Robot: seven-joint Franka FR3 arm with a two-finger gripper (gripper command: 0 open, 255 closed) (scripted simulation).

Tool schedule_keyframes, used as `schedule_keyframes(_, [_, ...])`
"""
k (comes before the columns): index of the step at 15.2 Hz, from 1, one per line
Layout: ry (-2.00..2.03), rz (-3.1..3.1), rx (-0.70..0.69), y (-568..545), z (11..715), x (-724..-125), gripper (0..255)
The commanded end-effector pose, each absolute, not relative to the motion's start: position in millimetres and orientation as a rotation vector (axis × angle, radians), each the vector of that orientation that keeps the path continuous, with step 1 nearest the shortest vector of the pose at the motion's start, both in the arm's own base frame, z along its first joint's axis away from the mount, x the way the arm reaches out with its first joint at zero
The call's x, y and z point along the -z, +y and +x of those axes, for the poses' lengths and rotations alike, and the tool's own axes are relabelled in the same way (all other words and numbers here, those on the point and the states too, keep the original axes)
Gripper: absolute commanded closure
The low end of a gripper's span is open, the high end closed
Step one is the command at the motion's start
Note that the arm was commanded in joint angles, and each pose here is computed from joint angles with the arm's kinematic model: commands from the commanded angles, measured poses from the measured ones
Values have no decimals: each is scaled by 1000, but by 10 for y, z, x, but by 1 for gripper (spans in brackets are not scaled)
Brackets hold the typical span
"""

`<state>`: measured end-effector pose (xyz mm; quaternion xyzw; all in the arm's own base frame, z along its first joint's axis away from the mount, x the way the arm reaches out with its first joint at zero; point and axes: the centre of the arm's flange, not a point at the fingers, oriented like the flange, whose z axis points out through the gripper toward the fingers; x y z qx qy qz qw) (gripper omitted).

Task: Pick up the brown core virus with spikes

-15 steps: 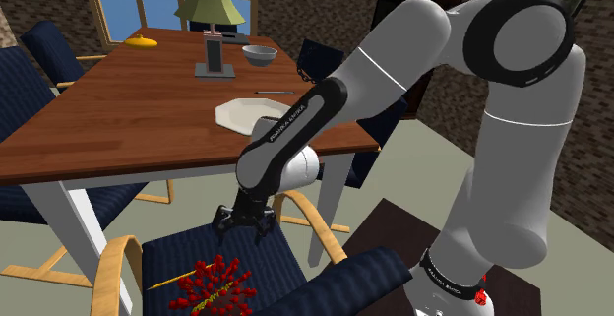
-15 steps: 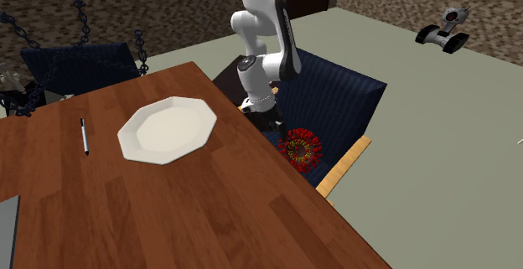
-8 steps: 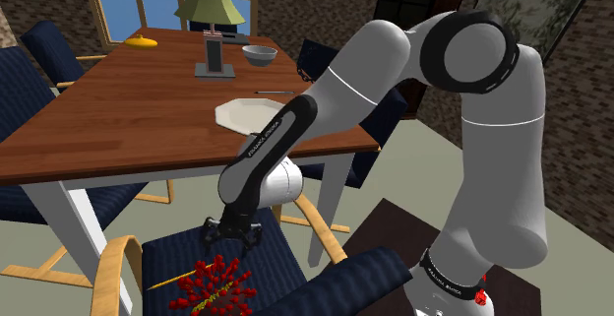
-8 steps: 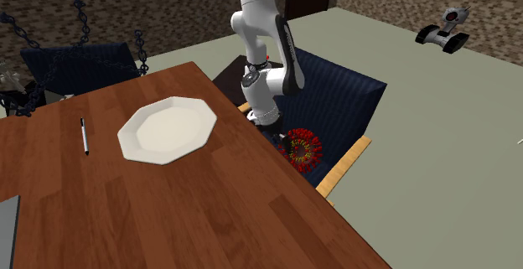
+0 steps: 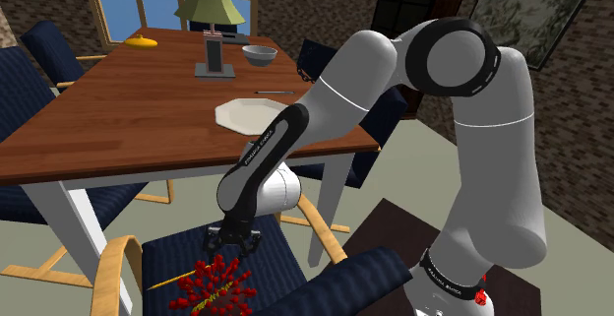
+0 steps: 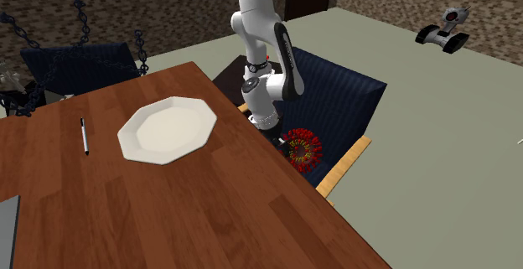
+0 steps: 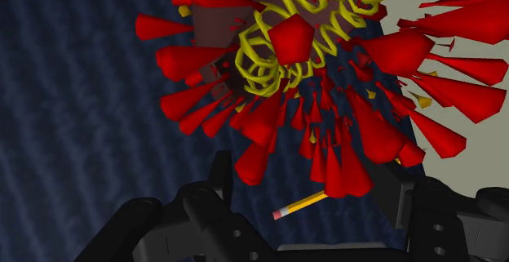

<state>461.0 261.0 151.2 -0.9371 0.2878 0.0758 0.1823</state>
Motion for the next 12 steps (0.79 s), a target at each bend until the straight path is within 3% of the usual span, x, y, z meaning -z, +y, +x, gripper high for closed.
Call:
schedule_keyframes(1, [811, -2645, -216, 2614, 4604, -1505, 255])
schedule_keyframes(12, [811, -2645, -216, 2615, 4610, -1768, 255])
